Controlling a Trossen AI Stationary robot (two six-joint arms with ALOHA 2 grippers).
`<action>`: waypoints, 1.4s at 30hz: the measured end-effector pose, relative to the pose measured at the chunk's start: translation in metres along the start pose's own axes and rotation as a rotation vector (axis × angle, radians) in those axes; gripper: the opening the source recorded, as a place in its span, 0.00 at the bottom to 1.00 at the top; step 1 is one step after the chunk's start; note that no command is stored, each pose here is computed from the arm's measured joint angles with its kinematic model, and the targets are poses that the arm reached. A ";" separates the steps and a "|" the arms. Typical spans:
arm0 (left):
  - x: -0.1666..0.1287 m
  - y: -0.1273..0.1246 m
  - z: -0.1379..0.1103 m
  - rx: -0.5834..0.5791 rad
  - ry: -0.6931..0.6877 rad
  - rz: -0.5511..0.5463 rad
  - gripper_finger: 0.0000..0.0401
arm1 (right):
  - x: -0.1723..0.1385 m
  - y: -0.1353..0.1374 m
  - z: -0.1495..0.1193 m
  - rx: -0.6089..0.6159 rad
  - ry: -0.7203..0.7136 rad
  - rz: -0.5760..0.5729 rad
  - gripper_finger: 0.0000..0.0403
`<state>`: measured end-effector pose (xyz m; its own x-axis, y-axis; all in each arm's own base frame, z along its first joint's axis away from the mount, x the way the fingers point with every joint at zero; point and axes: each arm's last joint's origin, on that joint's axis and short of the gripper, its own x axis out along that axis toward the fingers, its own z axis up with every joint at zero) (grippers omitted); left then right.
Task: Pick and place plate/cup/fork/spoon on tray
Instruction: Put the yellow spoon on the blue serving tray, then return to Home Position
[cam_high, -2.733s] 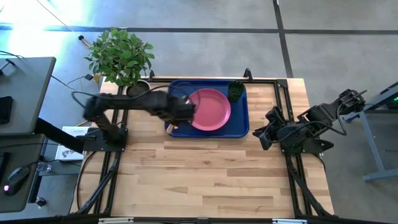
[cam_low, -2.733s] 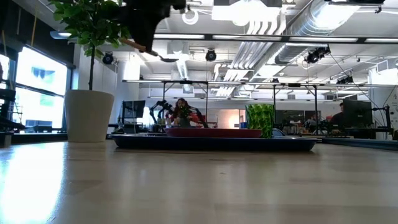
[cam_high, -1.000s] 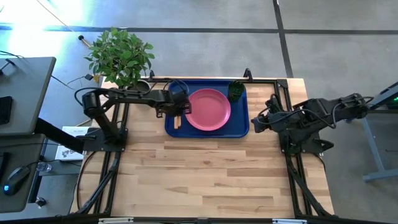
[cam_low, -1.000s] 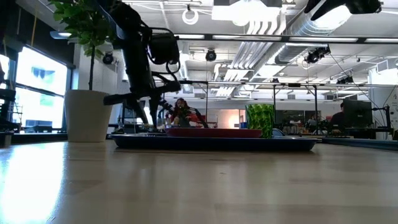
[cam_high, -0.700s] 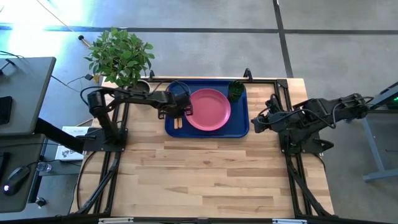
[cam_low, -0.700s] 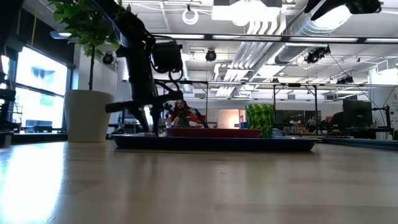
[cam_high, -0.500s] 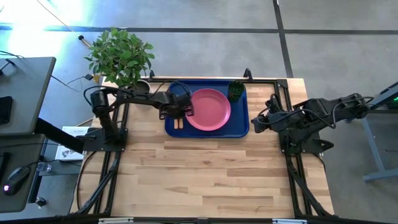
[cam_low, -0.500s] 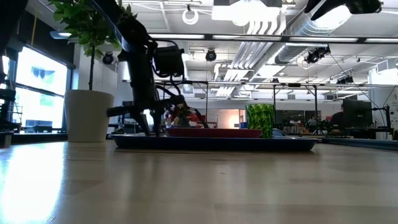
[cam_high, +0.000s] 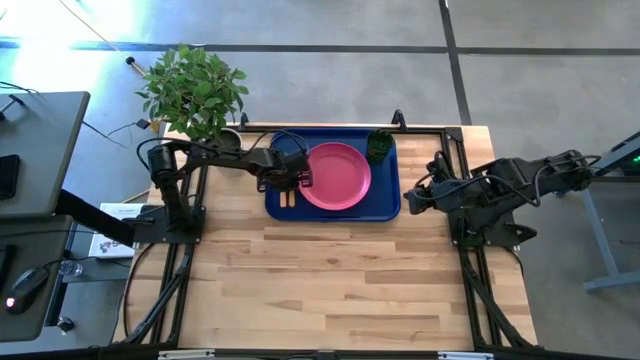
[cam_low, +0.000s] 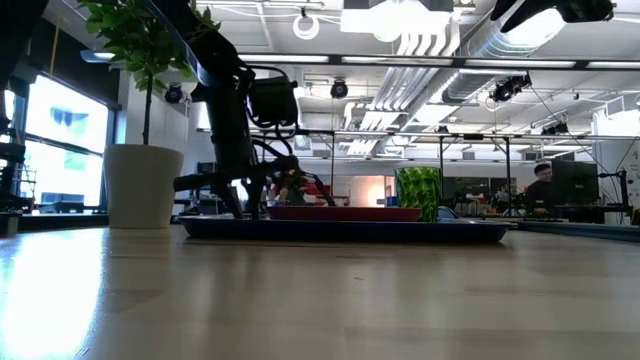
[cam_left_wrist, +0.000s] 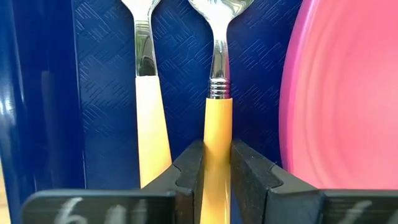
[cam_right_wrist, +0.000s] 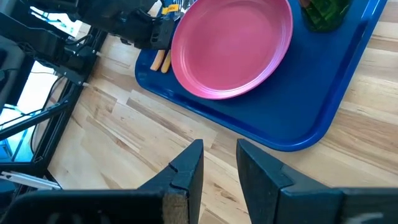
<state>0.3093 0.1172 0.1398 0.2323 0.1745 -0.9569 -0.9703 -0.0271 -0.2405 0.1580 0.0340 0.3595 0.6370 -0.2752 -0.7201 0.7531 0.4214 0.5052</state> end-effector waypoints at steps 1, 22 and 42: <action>0.000 0.000 0.000 0.000 0.000 0.000 0.15 | 0.000 0.000 0.000 0.000 0.000 0.000 0.22; -0.001 0.000 -0.002 0.026 0.067 -0.022 0.36 | 0.000 0.000 0.000 -0.016 0.001 0.000 0.22; -0.015 -0.001 -0.001 0.053 0.030 -0.048 0.36 | 0.000 0.000 0.000 -0.026 0.001 0.000 0.22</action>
<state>0.3069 0.1140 0.1542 0.2800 0.1451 -0.9490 -0.9600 0.0332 -0.2782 0.1580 0.0340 0.3595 0.6370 -0.2737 -0.7206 0.7483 0.4441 0.4928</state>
